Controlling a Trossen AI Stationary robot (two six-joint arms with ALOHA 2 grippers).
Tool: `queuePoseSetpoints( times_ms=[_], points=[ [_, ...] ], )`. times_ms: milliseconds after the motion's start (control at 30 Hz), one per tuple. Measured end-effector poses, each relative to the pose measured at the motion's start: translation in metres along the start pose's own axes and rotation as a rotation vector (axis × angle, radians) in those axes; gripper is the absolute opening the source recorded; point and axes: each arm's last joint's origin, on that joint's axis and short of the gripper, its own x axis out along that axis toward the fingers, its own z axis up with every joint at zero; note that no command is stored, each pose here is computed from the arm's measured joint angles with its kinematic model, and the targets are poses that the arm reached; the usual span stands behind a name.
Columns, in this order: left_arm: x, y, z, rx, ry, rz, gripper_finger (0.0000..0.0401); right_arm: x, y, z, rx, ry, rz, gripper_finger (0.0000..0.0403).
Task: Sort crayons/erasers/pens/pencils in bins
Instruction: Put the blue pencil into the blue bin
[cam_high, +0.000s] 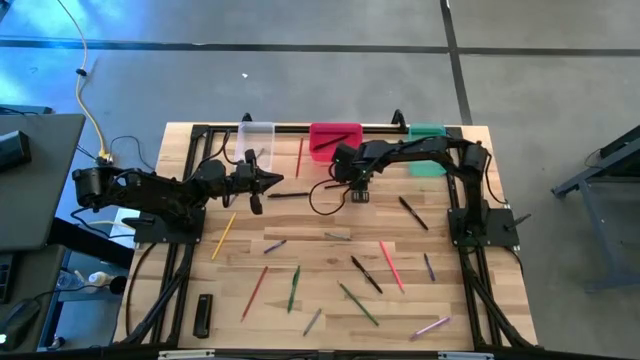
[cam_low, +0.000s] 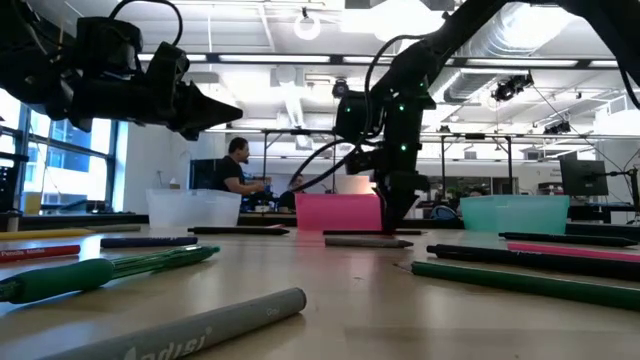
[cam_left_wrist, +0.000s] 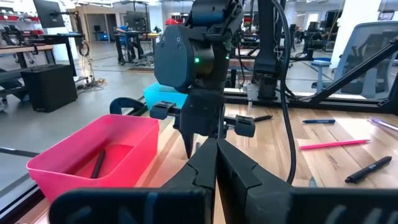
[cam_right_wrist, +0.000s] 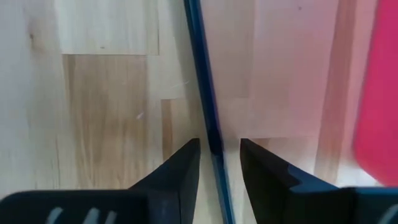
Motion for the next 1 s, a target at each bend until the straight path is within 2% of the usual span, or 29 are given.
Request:
queuePoseSetpoints(
  times_ms=[367,733,867,1000],
  points=[
    [0.000,0.000,0.000,-0.007,0.002,0.000,0.0000,0.002,-0.007,-0.007,0.041,0.017,0.057,0.0012],
    [0.000,0.000,0.000,-0.013,0.002,0.000,0.0000,0.000,-0.008,-0.009,0.159,0.012,0.090,0.0019],
    [0.000,0.000,0.000,-0.013,0.002,0.000,0.0000,-0.012,-0.006,-0.015,0.199,0.033,0.104,0.0019],
    [0.000,0.000,0.000,-0.013,0.002,0.000,0.0000,-0.035,-0.007,-0.016,0.238,-0.011,0.096,0.0019]
  ],
)
